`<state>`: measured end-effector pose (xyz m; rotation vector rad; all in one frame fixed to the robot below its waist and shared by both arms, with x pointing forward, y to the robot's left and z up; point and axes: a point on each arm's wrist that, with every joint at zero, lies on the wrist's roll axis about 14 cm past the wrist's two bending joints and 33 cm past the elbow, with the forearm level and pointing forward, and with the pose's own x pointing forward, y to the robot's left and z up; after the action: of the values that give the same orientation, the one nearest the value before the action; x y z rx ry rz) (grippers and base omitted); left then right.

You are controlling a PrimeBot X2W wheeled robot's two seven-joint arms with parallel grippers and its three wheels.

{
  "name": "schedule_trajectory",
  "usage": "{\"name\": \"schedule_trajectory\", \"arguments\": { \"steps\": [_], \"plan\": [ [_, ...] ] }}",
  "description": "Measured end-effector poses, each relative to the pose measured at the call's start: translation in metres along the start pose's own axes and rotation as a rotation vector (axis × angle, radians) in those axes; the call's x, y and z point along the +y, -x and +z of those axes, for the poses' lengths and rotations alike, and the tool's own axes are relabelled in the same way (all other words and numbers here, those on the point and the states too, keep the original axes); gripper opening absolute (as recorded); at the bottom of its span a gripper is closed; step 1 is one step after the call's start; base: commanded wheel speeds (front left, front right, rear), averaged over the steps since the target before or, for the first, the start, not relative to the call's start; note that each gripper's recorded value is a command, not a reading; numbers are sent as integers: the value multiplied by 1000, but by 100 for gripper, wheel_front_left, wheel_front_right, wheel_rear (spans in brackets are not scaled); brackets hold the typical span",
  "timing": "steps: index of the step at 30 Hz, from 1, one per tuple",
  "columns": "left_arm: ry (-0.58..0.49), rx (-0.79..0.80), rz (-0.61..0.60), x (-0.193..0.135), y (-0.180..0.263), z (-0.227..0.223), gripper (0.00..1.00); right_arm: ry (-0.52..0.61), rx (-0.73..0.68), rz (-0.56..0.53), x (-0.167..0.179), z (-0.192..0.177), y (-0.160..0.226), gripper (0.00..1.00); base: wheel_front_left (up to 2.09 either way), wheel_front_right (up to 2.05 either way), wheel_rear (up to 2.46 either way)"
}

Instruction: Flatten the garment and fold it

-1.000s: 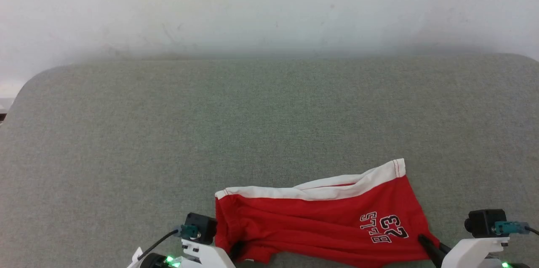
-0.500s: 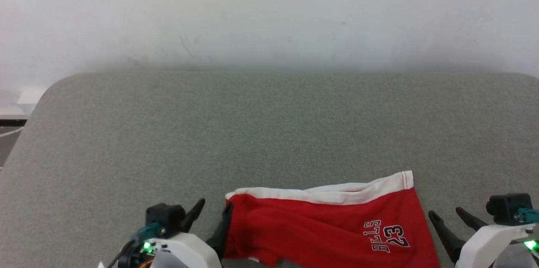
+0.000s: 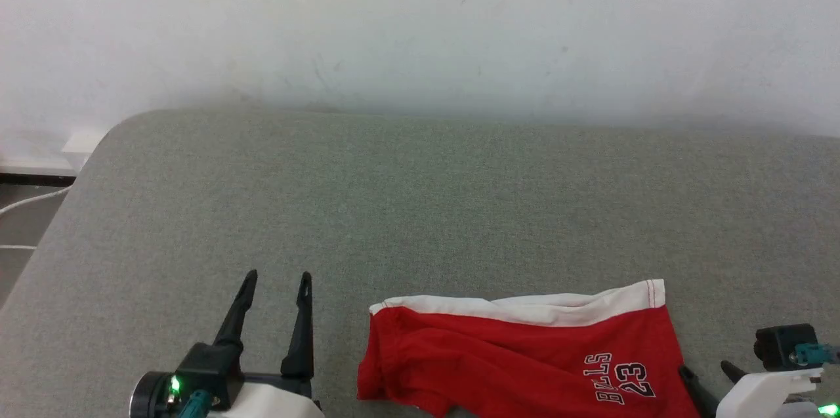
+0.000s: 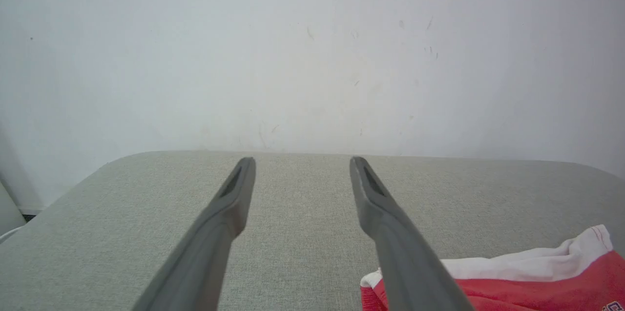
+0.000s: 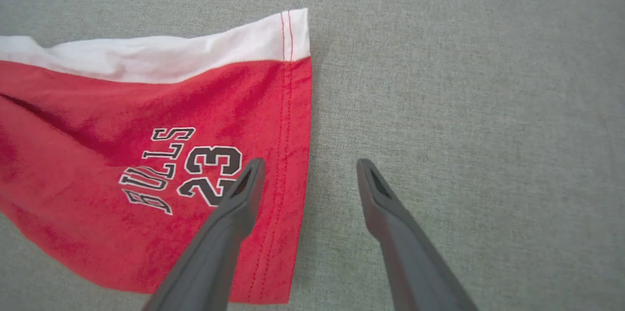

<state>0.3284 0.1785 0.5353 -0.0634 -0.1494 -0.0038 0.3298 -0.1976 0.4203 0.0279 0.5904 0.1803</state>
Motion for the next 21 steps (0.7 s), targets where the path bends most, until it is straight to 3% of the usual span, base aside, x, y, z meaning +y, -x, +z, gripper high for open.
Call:
{"name": "schedule_trajectory", "arguments": {
  "steps": [8,19,20,21],
  "plan": [
    [-159,-19,62,17,13,3,100,-64,108,29,12,-24,-11,100,0,0,0],
    [-221,0,69,19,13,-3,100,-113,217,79,25,-39,-30,100,0,0,0],
    [-219,4,70,19,13,-4,100,-117,225,86,27,-39,-31,89,0,0,0],
    [-216,7,69,20,13,-5,100,-117,232,92,28,-40,-32,40,0,0,0]
  ]
}}
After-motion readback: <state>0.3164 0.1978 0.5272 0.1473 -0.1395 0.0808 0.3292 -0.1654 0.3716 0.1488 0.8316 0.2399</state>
